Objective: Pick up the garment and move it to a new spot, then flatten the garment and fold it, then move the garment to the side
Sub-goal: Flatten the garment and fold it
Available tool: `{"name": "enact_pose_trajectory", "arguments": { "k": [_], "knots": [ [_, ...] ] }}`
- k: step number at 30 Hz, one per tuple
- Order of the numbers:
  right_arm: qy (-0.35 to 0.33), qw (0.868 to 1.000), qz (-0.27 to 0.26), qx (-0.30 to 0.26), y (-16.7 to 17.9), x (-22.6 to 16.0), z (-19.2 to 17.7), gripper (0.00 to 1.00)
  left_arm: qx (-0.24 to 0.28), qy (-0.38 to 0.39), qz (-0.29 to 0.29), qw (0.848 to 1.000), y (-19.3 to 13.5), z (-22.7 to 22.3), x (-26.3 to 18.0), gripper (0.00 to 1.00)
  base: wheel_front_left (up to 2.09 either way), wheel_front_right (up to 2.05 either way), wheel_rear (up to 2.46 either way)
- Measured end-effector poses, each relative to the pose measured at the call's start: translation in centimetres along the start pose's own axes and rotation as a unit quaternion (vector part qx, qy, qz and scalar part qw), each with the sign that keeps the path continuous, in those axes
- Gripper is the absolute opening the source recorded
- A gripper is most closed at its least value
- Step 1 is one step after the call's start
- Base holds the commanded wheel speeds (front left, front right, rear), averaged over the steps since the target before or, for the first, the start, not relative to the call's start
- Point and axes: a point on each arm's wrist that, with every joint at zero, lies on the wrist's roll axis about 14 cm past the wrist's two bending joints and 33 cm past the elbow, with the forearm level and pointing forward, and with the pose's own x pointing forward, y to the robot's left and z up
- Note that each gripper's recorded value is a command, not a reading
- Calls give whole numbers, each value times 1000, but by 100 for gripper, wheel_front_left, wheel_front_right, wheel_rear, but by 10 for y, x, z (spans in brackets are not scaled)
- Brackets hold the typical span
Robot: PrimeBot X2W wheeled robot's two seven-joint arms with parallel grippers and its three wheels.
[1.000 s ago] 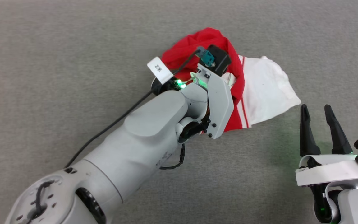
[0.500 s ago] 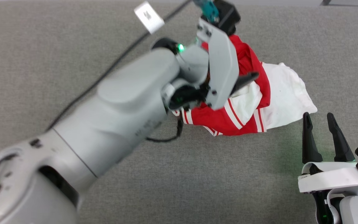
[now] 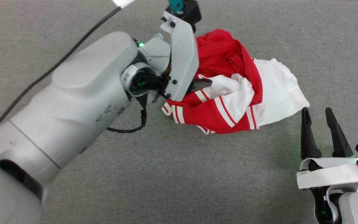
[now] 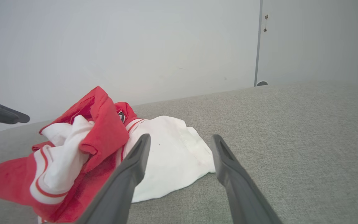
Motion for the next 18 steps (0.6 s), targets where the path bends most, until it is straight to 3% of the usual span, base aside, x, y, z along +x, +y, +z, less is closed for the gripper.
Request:
{"name": "enact_pose_trajectory", "arguments": {
  "k": [12,13,15,16,17,18],
  "knots": [
    [13,999,-29,-5,-20,-4,-7,100,-13,28,-18,999,10,-14,33,100,0,0,0],
    [14,999,-30,-5,-21,-4,-8,100,-13,29,-21,999,9,-14,34,94,0,0,0],
    [12,999,-29,-4,-20,-3,-7,100,-16,26,-26,999,7,-14,35,63,0,0,0],
    [12,1000,-28,-4,-20,-2,-7,100,-19,21,-28,999,6,-12,35,34,0,0,0],
    [12,1000,-28,-3,-19,-2,-7,100,-23,15,-30,999,5,-10,34,13,0,0,0],
    [12,1000,-28,-3,-19,-2,-7,100,-25,12,-32,999,5,-9,34,0,0,0,0]
  ]
}}
